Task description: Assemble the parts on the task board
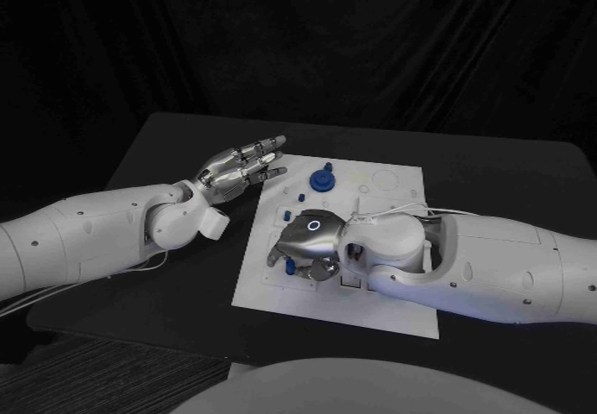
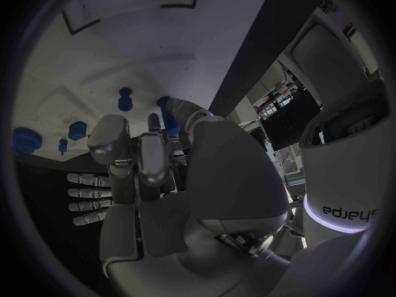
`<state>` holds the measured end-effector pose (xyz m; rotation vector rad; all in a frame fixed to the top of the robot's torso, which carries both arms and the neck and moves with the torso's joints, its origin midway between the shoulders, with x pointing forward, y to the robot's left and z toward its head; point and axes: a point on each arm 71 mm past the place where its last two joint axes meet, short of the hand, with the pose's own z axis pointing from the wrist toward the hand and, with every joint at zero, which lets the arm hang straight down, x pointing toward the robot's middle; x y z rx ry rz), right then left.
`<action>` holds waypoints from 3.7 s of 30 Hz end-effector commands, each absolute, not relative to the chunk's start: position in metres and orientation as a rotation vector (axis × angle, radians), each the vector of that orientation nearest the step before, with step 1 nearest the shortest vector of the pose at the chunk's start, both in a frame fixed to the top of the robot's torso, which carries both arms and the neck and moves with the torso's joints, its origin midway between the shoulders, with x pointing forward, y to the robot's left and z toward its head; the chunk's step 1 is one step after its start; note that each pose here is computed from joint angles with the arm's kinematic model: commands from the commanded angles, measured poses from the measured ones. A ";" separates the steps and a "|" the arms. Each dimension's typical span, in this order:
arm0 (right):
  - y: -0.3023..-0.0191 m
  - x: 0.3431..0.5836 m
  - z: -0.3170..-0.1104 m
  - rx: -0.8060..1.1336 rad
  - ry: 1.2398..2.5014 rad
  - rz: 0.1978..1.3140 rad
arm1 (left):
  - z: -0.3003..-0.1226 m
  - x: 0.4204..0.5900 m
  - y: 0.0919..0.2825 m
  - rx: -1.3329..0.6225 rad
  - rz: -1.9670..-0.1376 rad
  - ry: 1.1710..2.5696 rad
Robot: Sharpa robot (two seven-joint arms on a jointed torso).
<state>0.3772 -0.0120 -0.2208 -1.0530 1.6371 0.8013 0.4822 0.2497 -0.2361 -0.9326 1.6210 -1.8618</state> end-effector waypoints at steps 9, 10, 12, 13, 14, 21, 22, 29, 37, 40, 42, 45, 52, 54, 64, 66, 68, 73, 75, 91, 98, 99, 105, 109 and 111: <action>-0.032 0.380 -0.205 -0.949 1.530 0.804 | -0.235 0.481 0.251 -0.933 -1.879 1.610; -0.035 0.381 -0.201 -0.935 1.511 0.811 | -0.235 0.481 0.251 -0.934 -1.878 1.609; -0.042 0.382 -0.187 -0.892 1.467 0.838 | -0.235 0.481 0.252 -0.935 -1.876 1.609; -0.047 0.382 -0.178 -0.861 1.442 0.856 | -0.235 0.481 0.253 -0.936 -1.874 1.609; -0.052 0.383 -0.168 -0.828 1.419 0.875 | -0.235 0.480 0.254 -0.937 -1.872 1.609; -0.101 0.399 -0.106 -0.586 1.296 0.908 | -0.236 0.481 0.256 -0.941 -1.857 1.607; -0.108 0.402 -0.101 -0.548 1.300 0.904 | -0.236 0.481 0.256 -0.941 -1.856 1.606; -0.153 0.428 -0.100 -0.316 1.545 0.767 | -0.236 0.481 0.254 -0.940 -1.858 1.609; -0.178 0.441 -0.137 -0.317 1.986 0.433 | -0.236 0.480 0.256 -0.944 -1.859 1.616; -0.182 0.442 -0.146 -0.315 2.054 0.357 | -0.236 0.479 0.257 -0.945 -1.861 1.620; -0.186 0.443 -0.152 -0.318 2.099 0.301 | -0.236 0.479 0.257 -0.946 -1.861 1.622; -0.191 0.444 -0.159 -0.308 2.158 0.238 | -0.236 0.479 0.258 -0.948 -1.860 1.625; -0.197 0.445 -0.164 -0.249 2.215 0.214 | -0.236 0.478 0.259 -0.951 -1.860 1.634; -0.198 0.445 -0.165 -0.240 2.217 0.213 | -0.237 0.479 0.259 -0.952 -1.859 1.637; -0.202 0.443 -0.168 -0.233 2.249 0.173 | -0.237 0.479 0.257 -0.952 -1.864 1.649; -0.203 0.442 -0.171 -0.239 2.264 0.161 | -0.237 0.479 0.257 -0.952 -1.866 1.650; -0.204 0.441 -0.173 -0.241 2.276 0.154 | -0.237 0.479 0.256 -0.952 -1.867 1.652; -0.206 0.437 -0.179 -0.232 2.306 0.154 | -0.238 0.479 0.256 -0.952 -1.870 1.660; -0.206 0.435 -0.181 -0.227 2.311 0.158 | -0.238 0.478 0.256 -0.953 -1.869 1.662; -0.210 0.419 -0.187 -0.206 2.329 0.180 | -0.238 0.479 0.253 -0.951 -1.880 1.674; -0.210 0.412 -0.195 -0.198 2.344 0.191 | -0.238 0.478 0.253 -0.951 -1.882 1.678; -0.210 0.411 -0.196 -0.199 2.347 0.192 | -0.238 0.478 0.253 -0.951 -1.882 1.678; -0.209 0.409 -0.200 -0.201 2.357 0.196 | -0.239 0.478 0.253 -0.952 -1.882 1.681; -0.208 0.408 -0.202 -0.196 2.356 0.201 | -0.239 0.479 0.252 -0.952 -1.884 1.684; -0.207 0.408 -0.203 -0.191 2.354 0.204 | -0.239 0.479 0.252 -0.952 -1.884 1.685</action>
